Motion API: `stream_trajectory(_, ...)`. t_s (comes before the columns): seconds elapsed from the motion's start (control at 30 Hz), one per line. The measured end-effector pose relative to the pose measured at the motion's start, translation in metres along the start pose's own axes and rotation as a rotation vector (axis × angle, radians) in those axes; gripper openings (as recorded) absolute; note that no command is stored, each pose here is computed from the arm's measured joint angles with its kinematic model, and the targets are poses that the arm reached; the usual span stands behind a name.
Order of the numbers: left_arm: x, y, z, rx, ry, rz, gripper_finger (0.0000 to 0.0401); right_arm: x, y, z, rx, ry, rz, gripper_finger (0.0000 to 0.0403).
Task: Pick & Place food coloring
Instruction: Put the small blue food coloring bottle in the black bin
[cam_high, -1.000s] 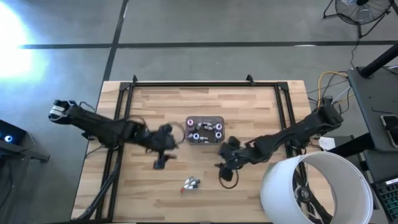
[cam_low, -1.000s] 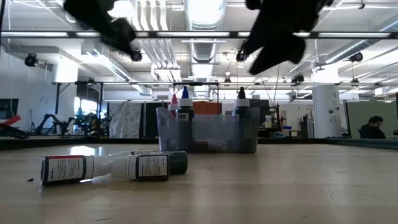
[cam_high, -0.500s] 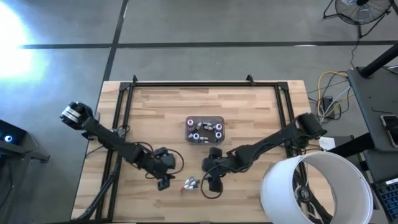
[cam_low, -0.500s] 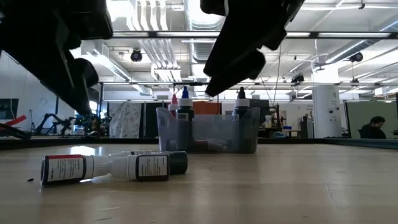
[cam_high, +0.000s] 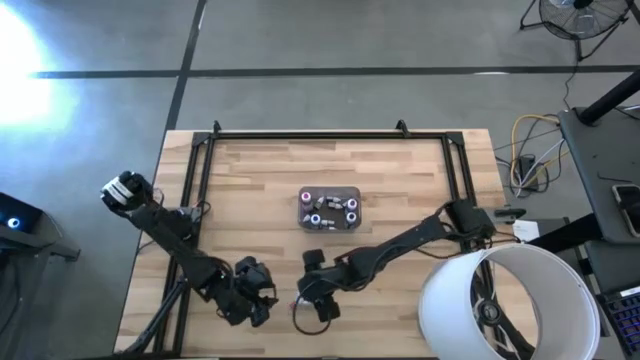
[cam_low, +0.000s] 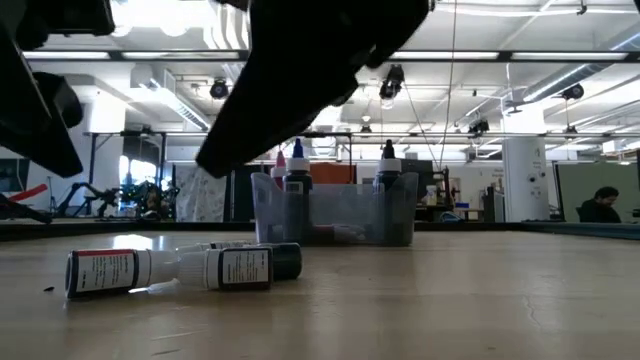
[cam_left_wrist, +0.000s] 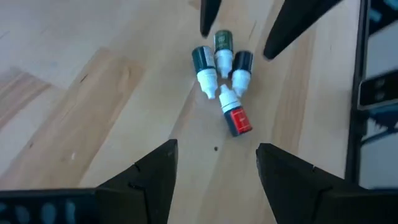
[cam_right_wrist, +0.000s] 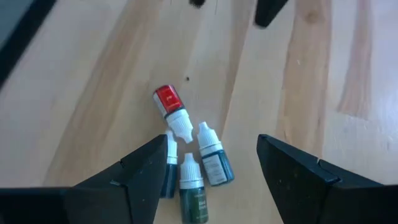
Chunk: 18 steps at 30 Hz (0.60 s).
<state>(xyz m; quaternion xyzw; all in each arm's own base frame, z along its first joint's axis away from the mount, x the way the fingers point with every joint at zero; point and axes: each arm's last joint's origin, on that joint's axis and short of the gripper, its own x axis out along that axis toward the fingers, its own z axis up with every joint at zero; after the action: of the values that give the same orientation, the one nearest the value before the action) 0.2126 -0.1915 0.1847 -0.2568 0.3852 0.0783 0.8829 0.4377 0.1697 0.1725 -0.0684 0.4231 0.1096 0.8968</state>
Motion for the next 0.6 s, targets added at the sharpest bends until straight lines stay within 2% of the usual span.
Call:
stream_trajectory(0.2, -0.002, 0.000, -0.003, -0.070, -0.054, 0.017, 0.0195, 0.019, -0.004, -0.003, -0.034, 0.036, 0.003, 0.0224)
stream_trajectory(0.6, -0.002, 0.004, -0.003, -0.057, -0.102, 0.063, 0.0195, 0.038, -0.014, -0.007, 0.004, 0.060, 0.002, 0.0221)
